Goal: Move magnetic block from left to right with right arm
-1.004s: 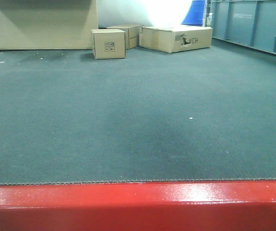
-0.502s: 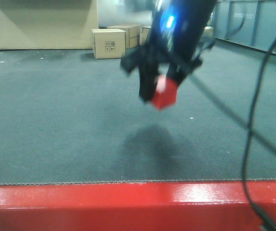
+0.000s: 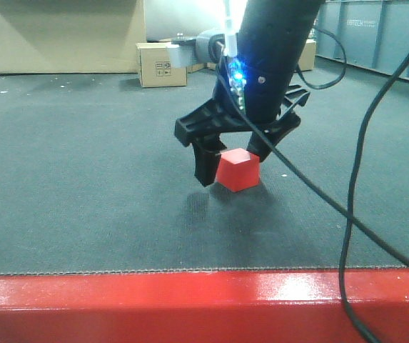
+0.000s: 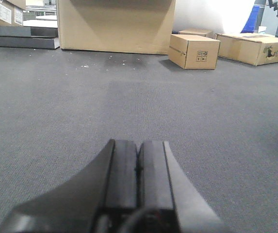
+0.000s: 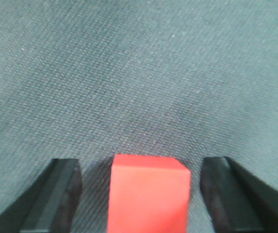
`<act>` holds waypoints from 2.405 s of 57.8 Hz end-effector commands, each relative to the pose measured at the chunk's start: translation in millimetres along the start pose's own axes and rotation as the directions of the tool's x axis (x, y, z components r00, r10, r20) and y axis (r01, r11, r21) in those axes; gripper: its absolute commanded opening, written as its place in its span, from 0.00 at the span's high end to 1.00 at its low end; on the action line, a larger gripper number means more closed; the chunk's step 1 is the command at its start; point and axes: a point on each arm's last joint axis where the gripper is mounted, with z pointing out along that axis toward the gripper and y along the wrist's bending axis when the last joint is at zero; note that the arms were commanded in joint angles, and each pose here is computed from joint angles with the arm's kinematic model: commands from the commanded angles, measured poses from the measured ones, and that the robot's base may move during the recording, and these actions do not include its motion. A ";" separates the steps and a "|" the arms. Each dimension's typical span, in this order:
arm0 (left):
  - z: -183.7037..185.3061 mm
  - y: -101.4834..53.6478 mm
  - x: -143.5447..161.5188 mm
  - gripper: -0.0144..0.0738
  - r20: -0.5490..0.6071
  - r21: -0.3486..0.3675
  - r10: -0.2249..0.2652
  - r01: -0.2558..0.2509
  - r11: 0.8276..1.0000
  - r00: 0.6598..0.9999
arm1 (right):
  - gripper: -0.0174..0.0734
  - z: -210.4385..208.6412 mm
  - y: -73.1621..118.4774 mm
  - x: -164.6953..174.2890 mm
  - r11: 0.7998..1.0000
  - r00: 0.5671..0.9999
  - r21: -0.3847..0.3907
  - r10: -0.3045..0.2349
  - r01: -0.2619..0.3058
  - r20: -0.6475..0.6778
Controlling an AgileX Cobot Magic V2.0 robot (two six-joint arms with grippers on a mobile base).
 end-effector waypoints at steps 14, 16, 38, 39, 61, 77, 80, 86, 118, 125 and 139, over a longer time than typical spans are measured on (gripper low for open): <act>-0.9 0.4 -6.5 0.98 0.088 -0.003 -0.011 0.011 1.000 0.996 | 0.47 -129.9 -1.1 -20.3 0.997 0.935 -0.065 0.068 -0.049 0.348; -0.9 0.4 -6.5 0.98 0.088 -0.003 -0.011 0.011 1.000 0.996 | 0.53 -143.6 -1.5 -16.0 0.996 0.921 -0.069 0.072 -0.049 0.382; -0.9 0.4 -6.5 0.98 0.088 -0.003 -0.011 0.011 1.000 0.996 | 0.74 -240.3 -6.7 95.0 0.995 0.707 -0.090 0.089 -0.036 0.702; -0.9 0.4 -6.5 0.98 0.088 -0.003 -0.011 0.011 1.000 0.996 | 0.74 -242.4 -6.8 100.6 0.995 0.697 -0.090 0.089 -0.035 0.712; -0.9 0.4 -6.5 0.98 0.088 -0.003 -0.011 0.011 1.000 0.996 | 0.74 -278.1 -9.6 227.7 0.994 0.422 -0.104 0.101 -0.017 0.901; -0.9 0.4 -6.5 0.98 0.088 -0.003 -0.011 0.011 1.000 0.996 | 0.74 -304.4 -11.2 277.1 0.994 0.234 -0.107 0.105 -0.003 0.967; -0.9 0.4 -6.5 0.98 0.088 -0.003 -0.011 0.011 1.000 0.996 | 0.74 -305.7 -11.2 280.3 0.994 0.219 -0.107 0.105 -0.002 0.970; -0.9 0.4 -6.5 0.98 0.088 -0.003 -0.011 0.011 1.000 0.996 | 0.74 -298.9 -11.2 282.1 0.996 0.226 -0.094 0.093 -0.006 0.970; -0.9 0.4 -6.5 0.98 0.088 -0.003 -0.011 0.011 1.000 0.996 | 0.74 -202.7 -35.4 300.1 0.864 0.220 0.173 -0.075 -0.472 0.973; -0.9 0.4 -6.5 0.98 0.088 -0.003 -0.011 0.011 1.000 0.996 | 0.74 -182.3 -39.4 310.1 0.834 0.235 0.199 -0.085 -0.515 0.968; -0.9 0.4 -6.5 0.98 0.088 -0.003 -0.011 0.011 1.000 0.996 | 0.74 -181.5 -37.9 314.6 0.824 0.255 0.206 -0.077 -0.527 0.964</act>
